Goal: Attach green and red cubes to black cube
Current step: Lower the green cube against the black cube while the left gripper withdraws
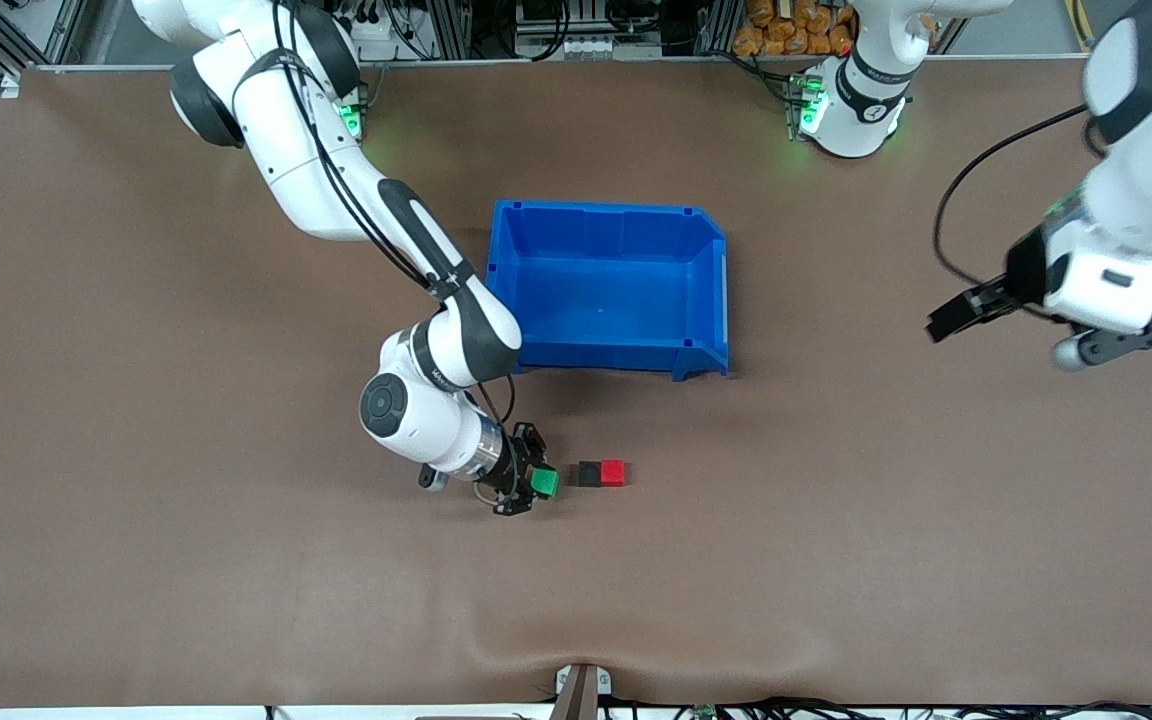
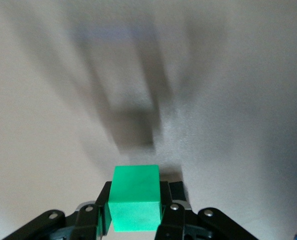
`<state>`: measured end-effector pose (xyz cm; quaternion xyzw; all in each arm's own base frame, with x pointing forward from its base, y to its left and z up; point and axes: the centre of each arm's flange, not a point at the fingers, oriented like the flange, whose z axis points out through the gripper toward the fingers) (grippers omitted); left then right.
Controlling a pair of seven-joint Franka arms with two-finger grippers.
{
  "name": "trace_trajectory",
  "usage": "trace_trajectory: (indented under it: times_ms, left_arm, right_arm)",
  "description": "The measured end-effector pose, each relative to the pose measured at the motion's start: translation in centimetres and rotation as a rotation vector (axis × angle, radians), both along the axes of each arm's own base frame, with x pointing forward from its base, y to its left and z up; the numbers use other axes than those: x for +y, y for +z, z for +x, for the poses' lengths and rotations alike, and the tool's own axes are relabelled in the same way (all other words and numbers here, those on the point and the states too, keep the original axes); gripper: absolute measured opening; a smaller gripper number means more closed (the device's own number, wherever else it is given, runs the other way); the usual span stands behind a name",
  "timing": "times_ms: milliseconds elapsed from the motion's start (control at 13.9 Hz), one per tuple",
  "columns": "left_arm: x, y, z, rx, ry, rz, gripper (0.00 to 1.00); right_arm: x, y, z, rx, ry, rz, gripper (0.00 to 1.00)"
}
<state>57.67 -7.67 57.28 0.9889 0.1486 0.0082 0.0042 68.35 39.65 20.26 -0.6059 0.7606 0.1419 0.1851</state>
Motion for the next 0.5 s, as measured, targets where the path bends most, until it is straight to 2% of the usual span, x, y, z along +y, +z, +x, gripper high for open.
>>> trace_trajectory:
  times_ms: [215, 502]
  left_arm:
    - [3.2, 1.0, -1.3, 0.046, -0.192, 0.004, 1.0]
    - [3.0, 2.8, -2.9, 0.058, -0.313, 0.005, 1.0]
  right_arm:
    - [0.7, -1.0, -0.5, -0.004, 0.007, -0.004, 0.4]
    - [1.4, -1.5, -0.9, -0.008, 0.013, -0.006, 0.4]
